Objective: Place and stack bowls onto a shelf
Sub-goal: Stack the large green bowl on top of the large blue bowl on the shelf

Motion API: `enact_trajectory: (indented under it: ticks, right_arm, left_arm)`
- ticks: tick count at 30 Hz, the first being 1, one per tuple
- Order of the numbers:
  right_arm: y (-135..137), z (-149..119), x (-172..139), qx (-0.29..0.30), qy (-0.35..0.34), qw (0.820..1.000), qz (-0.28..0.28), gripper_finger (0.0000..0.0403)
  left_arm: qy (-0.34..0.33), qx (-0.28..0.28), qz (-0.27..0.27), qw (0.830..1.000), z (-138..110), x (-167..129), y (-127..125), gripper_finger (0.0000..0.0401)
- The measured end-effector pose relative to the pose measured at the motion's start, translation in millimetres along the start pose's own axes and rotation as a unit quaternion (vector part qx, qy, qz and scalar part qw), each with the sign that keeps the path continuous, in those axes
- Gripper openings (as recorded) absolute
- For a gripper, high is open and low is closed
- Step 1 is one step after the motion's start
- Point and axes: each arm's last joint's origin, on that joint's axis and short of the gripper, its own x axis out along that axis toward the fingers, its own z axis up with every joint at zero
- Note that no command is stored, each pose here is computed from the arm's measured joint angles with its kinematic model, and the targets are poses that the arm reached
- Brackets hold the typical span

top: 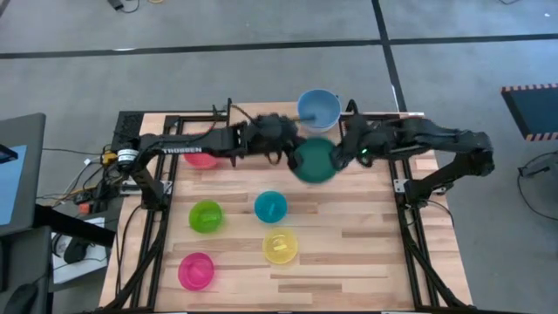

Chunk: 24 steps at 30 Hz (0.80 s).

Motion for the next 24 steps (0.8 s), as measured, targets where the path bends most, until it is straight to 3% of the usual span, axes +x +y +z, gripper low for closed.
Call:
enact_trajectory:
  ticks: [6, 12, 17, 24]
  right_arm:
    - [-9, 25, -34, 0.049, -0.102, 0.993, -0.021, 0.0248]
    - [-12, 27, -37, 0.056, -0.109, 0.992, -0.029, 0.0249]
    - [-13, 22, -31, 0.070, -0.086, 0.993, -0.041, 0.0249]
    - [-17, 21, -26, 0.092, -0.059, 0.993, -0.050, 0.0249]
  left_arm:
    - [-0.065, -0.048, 0.055, 0.995, 27, 4, 51, 0.0001]
    - [-0.152, -0.114, 0.077, 0.979, 48, 9, 97, 0.0001]
    - [-0.132, -0.122, 0.086, 0.980, 41, 34, 114, 0.0001]
    - [-0.080, -0.057, 0.090, 0.991, 51, 69, 117, 0.0000]
